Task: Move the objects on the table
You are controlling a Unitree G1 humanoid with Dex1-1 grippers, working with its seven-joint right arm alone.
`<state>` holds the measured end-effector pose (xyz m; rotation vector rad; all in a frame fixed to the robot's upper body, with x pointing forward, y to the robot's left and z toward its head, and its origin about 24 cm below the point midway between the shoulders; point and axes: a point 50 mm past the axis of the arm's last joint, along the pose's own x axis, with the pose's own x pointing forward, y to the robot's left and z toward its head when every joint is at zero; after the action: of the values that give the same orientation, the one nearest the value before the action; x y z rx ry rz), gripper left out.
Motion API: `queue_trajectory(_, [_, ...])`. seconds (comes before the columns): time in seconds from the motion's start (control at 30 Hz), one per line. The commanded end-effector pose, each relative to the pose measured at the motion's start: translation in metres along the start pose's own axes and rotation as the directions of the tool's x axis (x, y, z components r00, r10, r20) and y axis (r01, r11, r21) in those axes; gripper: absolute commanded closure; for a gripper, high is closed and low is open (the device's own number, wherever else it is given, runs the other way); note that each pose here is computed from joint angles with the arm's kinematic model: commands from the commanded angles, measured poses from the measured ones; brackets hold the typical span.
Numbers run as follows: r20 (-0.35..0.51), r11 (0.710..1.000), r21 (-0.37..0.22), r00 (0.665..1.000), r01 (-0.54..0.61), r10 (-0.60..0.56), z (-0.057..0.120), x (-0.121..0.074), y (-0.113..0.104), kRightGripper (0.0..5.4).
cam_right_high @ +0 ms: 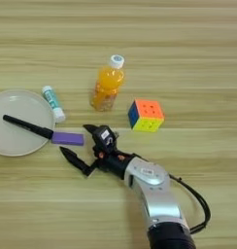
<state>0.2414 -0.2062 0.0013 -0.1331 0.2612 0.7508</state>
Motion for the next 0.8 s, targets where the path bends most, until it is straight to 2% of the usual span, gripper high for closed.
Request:
queue_trajectory(0.03, [-0.030, 1.000, -0.008, 0.999, 0.025, -0.025, 0.0001, -0.0003, -0.0058, 0.03])
queue_trajectory(0.8, [-0.048, 1.000, -0.003, 0.999, 0.017, -0.018, -0.0028, 0.0003, -0.0050, 2.60])
